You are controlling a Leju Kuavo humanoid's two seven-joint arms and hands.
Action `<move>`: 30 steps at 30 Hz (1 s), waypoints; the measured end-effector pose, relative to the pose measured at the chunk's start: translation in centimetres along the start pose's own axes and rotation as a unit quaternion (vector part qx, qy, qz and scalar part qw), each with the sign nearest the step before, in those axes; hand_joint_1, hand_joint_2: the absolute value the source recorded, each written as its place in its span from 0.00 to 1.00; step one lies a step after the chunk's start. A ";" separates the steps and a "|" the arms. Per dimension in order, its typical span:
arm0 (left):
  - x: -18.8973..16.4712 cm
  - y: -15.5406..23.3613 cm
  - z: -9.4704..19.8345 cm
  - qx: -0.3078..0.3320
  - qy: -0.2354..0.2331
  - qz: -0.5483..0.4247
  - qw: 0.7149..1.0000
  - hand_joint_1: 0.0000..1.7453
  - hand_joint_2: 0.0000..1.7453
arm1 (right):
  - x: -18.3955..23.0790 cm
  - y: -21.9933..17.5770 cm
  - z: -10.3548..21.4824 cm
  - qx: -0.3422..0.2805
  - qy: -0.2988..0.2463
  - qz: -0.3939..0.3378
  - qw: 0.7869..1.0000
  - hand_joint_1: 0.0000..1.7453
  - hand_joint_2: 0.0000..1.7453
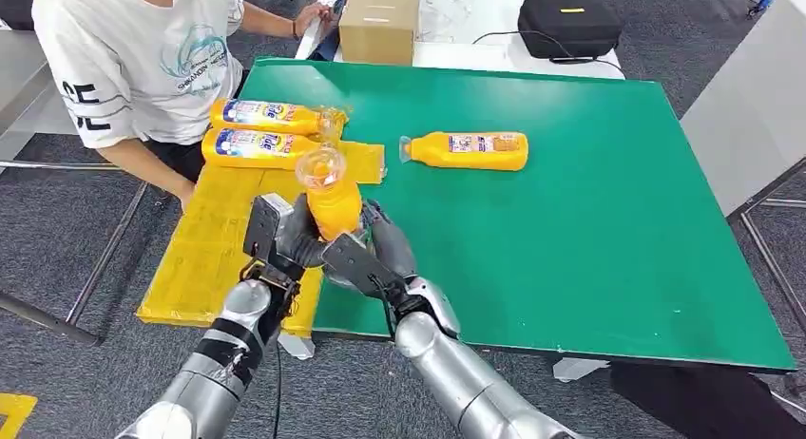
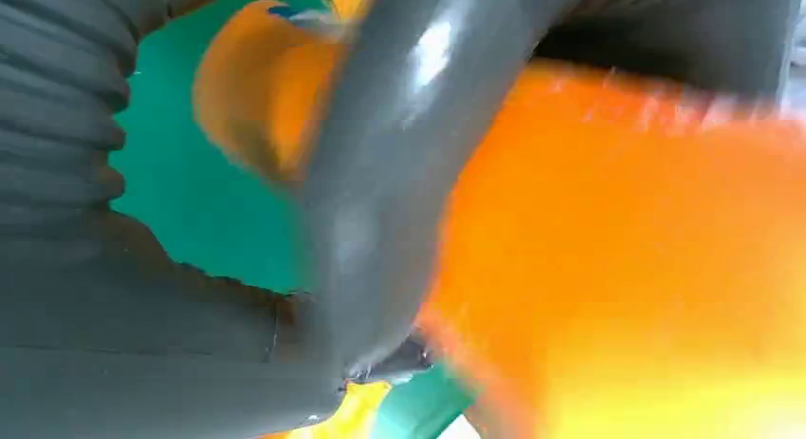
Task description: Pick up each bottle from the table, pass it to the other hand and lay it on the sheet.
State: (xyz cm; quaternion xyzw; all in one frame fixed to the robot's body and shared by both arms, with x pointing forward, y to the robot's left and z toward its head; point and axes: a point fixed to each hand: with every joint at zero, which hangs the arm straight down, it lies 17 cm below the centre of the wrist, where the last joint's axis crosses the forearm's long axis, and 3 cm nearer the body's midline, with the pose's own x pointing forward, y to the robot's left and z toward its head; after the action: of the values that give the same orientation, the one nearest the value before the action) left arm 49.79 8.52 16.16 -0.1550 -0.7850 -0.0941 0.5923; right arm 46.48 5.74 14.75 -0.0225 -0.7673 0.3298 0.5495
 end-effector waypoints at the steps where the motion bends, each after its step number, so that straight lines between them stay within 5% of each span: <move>1: 0.1 0.7 -0.1 0.008 -0.002 -0.008 1.000 1.00 1.00 | 0.0 -0.4 0.0 -0.007 -0.001 -0.005 1.000 0.00 1.00; 7: 0.9 5.1 -0.6 0.044 -0.022 -0.120 0.992 1.00 1.00 | 0.5 -2.6 0.2 -0.043 -0.014 -0.031 0.998 0.00 1.00; 14: 1.4 9.7 -1.3 0.036 -0.040 -0.325 0.944 1.00 1.00 | 1.0 -5.6 0.8 -0.082 -0.031 -0.053 0.995 0.00 1.00; 26: 0.4 12.2 -1.0 0.026 -0.026 -0.389 0.921 1.00 1.00 | 1.3 -7.0 1.2 -0.097 -0.041 -0.057 0.993 0.00 1.00; 30: -5.7 14.8 1.8 -0.107 0.041 -0.593 0.797 1.00 1.00 | 0.0 -7.9 2.4 -0.105 -0.035 -0.084 0.990 0.00 1.00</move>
State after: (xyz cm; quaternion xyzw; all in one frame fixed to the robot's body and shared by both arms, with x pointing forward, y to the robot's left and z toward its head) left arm 54.80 22.18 9.66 0.2821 -0.6837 -0.5161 0.4320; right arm 47.00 -1.65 18.48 -0.0041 -0.8159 0.2007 0.5422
